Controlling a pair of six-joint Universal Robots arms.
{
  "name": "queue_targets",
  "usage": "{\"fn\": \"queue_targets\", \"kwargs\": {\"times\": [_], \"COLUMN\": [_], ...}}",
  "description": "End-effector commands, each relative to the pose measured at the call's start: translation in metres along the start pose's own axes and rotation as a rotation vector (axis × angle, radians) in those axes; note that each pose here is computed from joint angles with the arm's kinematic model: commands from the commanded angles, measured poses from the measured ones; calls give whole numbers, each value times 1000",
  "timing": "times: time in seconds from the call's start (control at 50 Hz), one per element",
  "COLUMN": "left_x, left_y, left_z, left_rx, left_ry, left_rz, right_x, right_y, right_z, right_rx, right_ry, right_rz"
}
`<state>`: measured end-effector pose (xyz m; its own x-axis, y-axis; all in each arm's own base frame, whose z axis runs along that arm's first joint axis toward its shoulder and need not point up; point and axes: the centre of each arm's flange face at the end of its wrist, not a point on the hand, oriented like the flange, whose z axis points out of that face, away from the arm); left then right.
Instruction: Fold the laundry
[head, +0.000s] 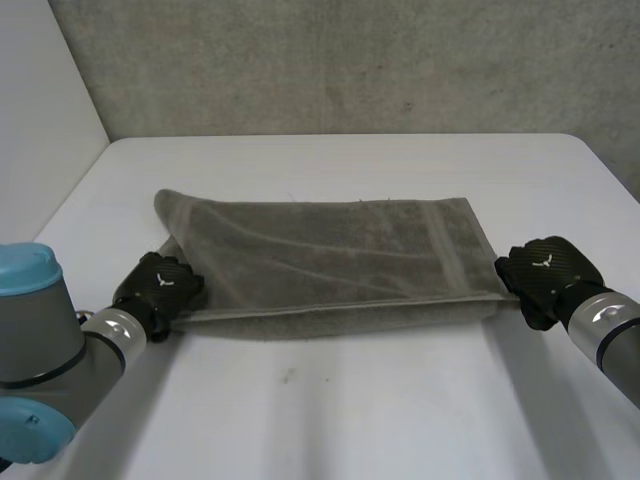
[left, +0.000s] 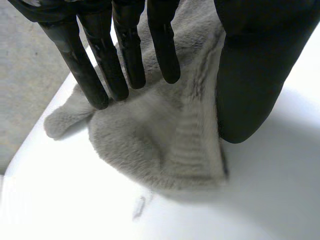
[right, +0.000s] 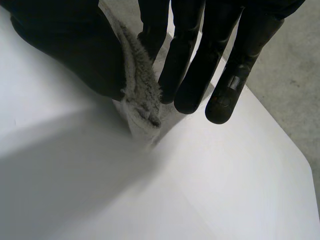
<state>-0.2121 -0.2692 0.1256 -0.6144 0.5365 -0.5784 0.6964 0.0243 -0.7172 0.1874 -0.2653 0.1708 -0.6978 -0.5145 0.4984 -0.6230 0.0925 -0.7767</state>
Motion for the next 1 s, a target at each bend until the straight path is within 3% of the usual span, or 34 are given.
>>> {"fn": "queue_targets", "kwargs": {"times": [0.02, 0.4, 0.44, 0.52, 0.6, 0.68, 0.8, 1.0], "left_x": [-7, -29, -28, -28, -25, -25, -35, -44], "left_y": [6, 8, 4, -11, -23, -32, -32, -18], "left_z": [0, -23, -33, -74, -119, -128, -107, -6], "left_rx": [-13, -52, -67, -127, -221, -175, -72, 2], "left_ry": [-35, -86, -69, -4, 118, 161, 97, 10], "left_rz": [-10, -36, -32, -32, 59, 113, 126, 181], "right_x": [8, 7, 5, -2, -4, 8, 27, 12], "right_y": [7, 9, 7, -2, 9, 1, -11, -11], "right_z": [2, -7, -16, -60, -89, -85, -62, 8], "right_rx": [-22, -88, -126, -250, -390, -349, -240, -165], "right_ry": [26, -12, -51, -211, -396, -343, -157, -25], "right_rz": [11, -1, -26, -210, -356, -382, -317, -237]}}
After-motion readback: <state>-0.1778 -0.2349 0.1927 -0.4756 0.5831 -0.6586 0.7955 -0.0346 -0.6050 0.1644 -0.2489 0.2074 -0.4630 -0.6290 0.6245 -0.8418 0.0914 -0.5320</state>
